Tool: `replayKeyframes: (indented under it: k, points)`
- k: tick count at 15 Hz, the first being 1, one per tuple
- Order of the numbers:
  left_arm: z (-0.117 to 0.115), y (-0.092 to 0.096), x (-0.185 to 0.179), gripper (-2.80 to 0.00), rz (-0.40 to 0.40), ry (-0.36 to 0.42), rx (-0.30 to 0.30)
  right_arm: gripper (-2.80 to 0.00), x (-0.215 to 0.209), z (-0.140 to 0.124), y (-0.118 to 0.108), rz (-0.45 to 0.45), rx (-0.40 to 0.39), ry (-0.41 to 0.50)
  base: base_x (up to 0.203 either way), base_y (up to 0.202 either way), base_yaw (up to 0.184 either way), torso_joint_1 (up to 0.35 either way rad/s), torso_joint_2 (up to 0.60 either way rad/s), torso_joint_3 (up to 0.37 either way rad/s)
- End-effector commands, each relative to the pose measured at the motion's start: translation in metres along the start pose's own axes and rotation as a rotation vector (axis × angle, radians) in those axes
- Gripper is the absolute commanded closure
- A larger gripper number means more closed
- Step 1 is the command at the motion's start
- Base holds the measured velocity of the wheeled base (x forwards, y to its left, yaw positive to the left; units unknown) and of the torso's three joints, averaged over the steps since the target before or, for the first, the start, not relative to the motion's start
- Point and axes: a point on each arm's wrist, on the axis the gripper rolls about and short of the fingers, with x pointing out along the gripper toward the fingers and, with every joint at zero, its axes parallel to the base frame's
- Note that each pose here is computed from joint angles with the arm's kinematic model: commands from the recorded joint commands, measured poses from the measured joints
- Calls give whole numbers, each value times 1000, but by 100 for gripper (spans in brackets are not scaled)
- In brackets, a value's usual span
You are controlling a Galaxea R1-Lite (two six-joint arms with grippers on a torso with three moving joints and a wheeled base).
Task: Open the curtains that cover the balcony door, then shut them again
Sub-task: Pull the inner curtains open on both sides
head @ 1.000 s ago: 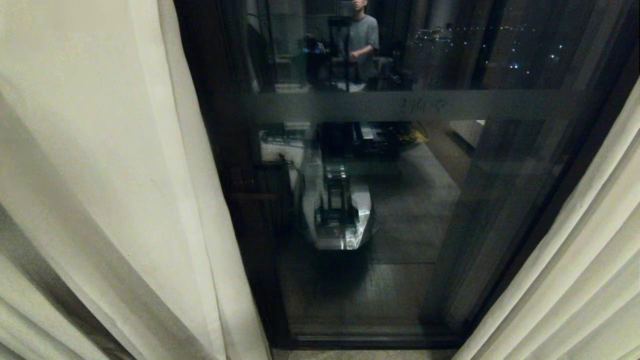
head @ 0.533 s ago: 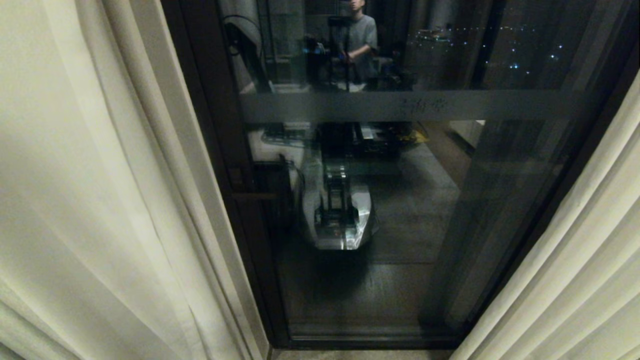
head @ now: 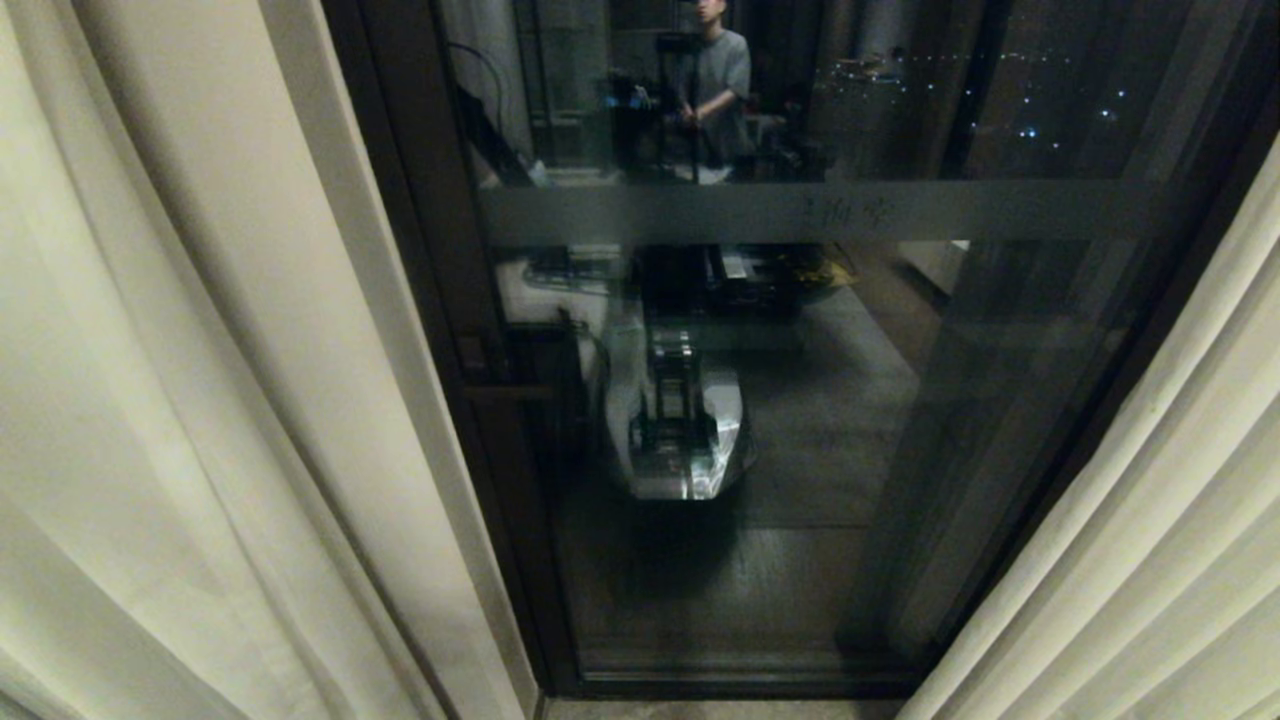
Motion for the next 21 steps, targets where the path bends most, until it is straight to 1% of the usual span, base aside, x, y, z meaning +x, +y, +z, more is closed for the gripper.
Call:
replayKeyframes:
  k: [1, 5, 8, 9, 14, 19, 21]
  points:
    - [-28, 21, 7, 0, 25, 26, -10, 0, 0, 0, 0, 1, -1, 2, 0, 0, 0, 0, 0, 0]
    - [-35, 29, 14, 0, 17, 10, 1, 0, 0, 0, 0, 1, -1, 2, 0, 0, 0, 0, 0, 0]
    - [-28, 22, 15, 0, -51, 1, 10, 0, 0, 0, 0, 1, -1, 2, 0, 0, 0, 0, 0, 0]
    - [-22, 16, 15, 0, -61, -9, 13, 0, 0, 0, 0, 1, -1, 2, 0, 0, 0, 0, 0, 0]
    - [16, -22, 16, 0, -138, -79, 34, 0, 0, 0, 0, 1, -1, 2, 0, 0, 0, 0, 0, 0]
    - [52, -41, 4, 0, -165, -142, 63, 0, 0, 0, 0, 1, -1, 2, 0, 0, 0, 0, 0, 0]
    - [57, -46, 2, 0, -181, -147, 65, 0, 0, 0, 0, 1, -1, 2, 0, 0, 0, 0, 0, 0]
